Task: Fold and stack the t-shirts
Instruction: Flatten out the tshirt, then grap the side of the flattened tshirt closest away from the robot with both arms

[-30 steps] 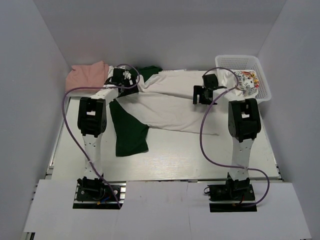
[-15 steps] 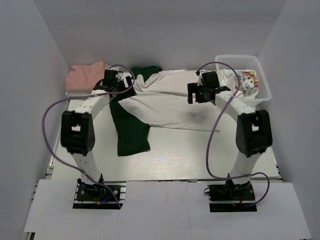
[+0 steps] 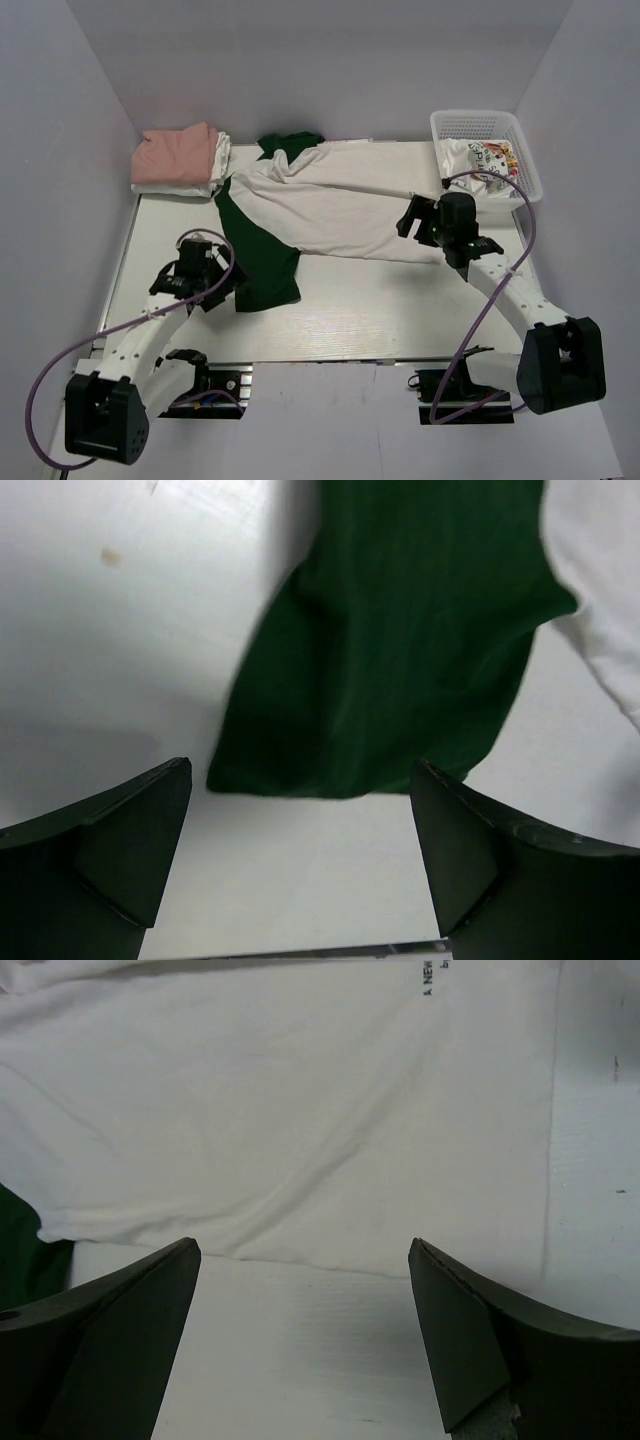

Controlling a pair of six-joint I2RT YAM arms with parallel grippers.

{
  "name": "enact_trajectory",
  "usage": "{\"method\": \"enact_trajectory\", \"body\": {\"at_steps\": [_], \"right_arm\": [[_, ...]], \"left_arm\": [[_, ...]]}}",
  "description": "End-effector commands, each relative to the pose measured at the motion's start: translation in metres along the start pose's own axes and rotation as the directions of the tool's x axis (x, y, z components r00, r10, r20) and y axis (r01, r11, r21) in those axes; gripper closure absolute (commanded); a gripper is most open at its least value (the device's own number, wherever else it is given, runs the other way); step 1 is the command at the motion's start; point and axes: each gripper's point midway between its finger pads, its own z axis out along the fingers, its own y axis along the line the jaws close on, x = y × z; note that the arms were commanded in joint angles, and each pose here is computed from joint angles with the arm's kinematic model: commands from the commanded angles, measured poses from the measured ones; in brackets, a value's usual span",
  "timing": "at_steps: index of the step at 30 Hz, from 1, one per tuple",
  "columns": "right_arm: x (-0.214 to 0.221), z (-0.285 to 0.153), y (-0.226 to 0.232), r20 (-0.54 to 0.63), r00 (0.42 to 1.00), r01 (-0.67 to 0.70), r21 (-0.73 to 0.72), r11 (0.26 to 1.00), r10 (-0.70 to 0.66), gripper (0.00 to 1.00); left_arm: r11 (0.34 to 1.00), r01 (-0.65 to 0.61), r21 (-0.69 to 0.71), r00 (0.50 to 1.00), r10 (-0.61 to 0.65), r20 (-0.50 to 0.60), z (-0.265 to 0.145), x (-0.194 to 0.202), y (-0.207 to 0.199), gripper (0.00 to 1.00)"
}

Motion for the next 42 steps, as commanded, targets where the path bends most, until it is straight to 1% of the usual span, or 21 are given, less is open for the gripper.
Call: {"method": "enact_trajectory", "body": {"at_steps": [1, 3, 5, 6, 7, 8, 12, 14, 16, 18, 20, 21, 25, 26, 27, 32, 33, 34, 37, 40, 42], "right_arm": [[-0.026, -0.007, 0.011, 0.093, 0.992, -0.081, -0.038, 0.996, 0.084, 0.1], [-0.022, -0.007, 0.004, 0.072, 0.992, -0.108, 0.002, 0.994, 0.107, 0.1], [-0.018, -0.007, 0.001, 0.051, 0.992, -0.117, 0.017, 0.993, 0.116, 0.1], [-0.014, -0.007, -0.001, 0.04, 0.992, -0.118, 0.026, 0.993, 0.117, 0.1], [-0.014, -0.007, -0.002, 0.039, 0.991, -0.129, 0.026, 0.991, 0.128, 0.1], [-0.012, -0.007, -0.004, 0.036, 0.99, -0.135, 0.031, 0.99, 0.134, 0.1], [-0.014, -0.011, -0.01, 0.052, 0.989, -0.143, 0.051, 0.988, 0.14, 0.1], [-0.016, -0.013, -0.012, 0.068, 0.987, -0.15, 0.065, 0.987, 0.145, 0.1], [-0.018, -0.015, -0.012, 0.076, 0.987, -0.148, 0.061, 0.987, 0.143, 0.1], [-0.016, -0.015, -0.016, 0.078, 0.986, -0.151, 0.076, 0.986, 0.145, 0.1], [-0.01, -0.016, -0.021, 0.065, 0.986, -0.158, 0.096, 0.983, 0.152, 0.1], [-0.013, -0.017, -0.024, 0.077, 0.984, -0.169, 0.12, 0.978, 0.161, 0.1], [0.012, -0.02, -0.043, 0.003, 0.979, -0.199, 0.225, 0.954, 0.203, 0.1], [0.021, -0.021, -0.048, -0.024, 0.978, -0.193, 0.248, 0.949, 0.206, 0.1], [0.022, -0.023, -0.052, -0.023, 0.977, -0.199, 0.267, 0.943, 0.213, 0.1], [0.053, -0.029, -0.08, -0.095, 0.969, -0.174, 0.386, 0.906, 0.226, 0.1], [0.057, -0.027, -0.085, -0.102, 0.964, -0.185, 0.402, 0.897, 0.245, 0.1], [0.064, -0.027, -0.087, -0.116, 0.959, -0.189, 0.409, 0.893, 0.257, 0.1], [0.072, -0.023, -0.09, -0.112, 0.95, -0.226, 0.402, 0.888, 0.292, 0.1], [0.077, -0.019, -0.092, -0.123, 0.941, -0.242, 0.401, 0.883, 0.314, 0.1], [0.078, -0.015, -0.094, -0.125, 0.935, -0.258, 0.406, 0.877, 0.333, 0.1]], "left_arm": [[0.996, 0.091, 0.007, 0.995, -0.09, -0.046, -0.008, 0.022, 0.007, 0.0], [0.992, 0.116, -0.048, 0.985, -0.121, -0.12, -0.004, 0.046, 0.025, 0.0], [0.989, 0.127, -0.072, 0.981, -0.136, -0.137, -0.001, 0.057, 0.035, 0.0], [0.988, 0.126, -0.085, 0.979, -0.138, -0.148, 0.003, 0.064, 0.042, 0.03], [0.989, 0.126, -0.081, 0.98, -0.137, -0.144, 0.007, 0.064, 0.041, 0.07], [0.989, 0.127, -0.078, 0.98, -0.137, -0.142, 0.009, 0.063, 0.04, 0.14], [0.983, 0.11, -0.148, 0.982, -0.13, -0.135, 0.017, 0.058, 0.049, 0.28], [0.982, 0.099, -0.159, 0.984, -0.121, -0.134, 0.023, 0.057, 0.051, 0.38], [0.986, 0.09, -0.143, 0.983, -0.11, -0.145, 0.027, 0.057, 0.048, 0.44], [0.991, 0.072, -0.114, 0.983, -0.09, -0.16, 0.032, 0.057, 0.043, 0.57], [0.994, 0.058, -0.091, 0.98, -0.074, -0.187, 0.032, 0.061, 0.039, 0.77], [0.994, 0.058, -0.091, 0.98, -0.074, -0.187, 0.032, 0.061, 0.039, 1.0], [0.998, 0.044, -0.048, 0.965, -0.055, -0.256, 0.017, 0.073, 0.033, 1.0], [0.999, 0.047, -0.012, 0.968, -0.048, -0.248, 0.009, 0.072, 0.028, 1.0], [0.998, 0.065, -0.005, 0.952, -0.064, -0.298, -0.001, 0.083, 0.027, 1.0], [0.987, 0.132, 0.088, 0.907, -0.085, -0.413, -0.043, 0.109, 0.012, 1.0], [0.987, 0.149, 0.056, 0.886, -0.109, -0.45, -0.052, 0.119, 0.017, 1.0], [0.986, 0.152, 0.074, 0.887, -0.103, -0.451, -0.06, 0.12, 0.015, 1.0], [0.988, 0.148, 0.038, 0.883, -0.115, -0.455, -0.081, 0.121, 0.02, 1.0], [0.989, 0.146, 0.024, 0.884, -0.119, -0.452, -0.088, 0.122, 0.023, 1.0], [0.986, 0.152, 0.061, 0.883, -0.108, -0.457, -0.089, 0.121, 0.016, 1.0]]}}
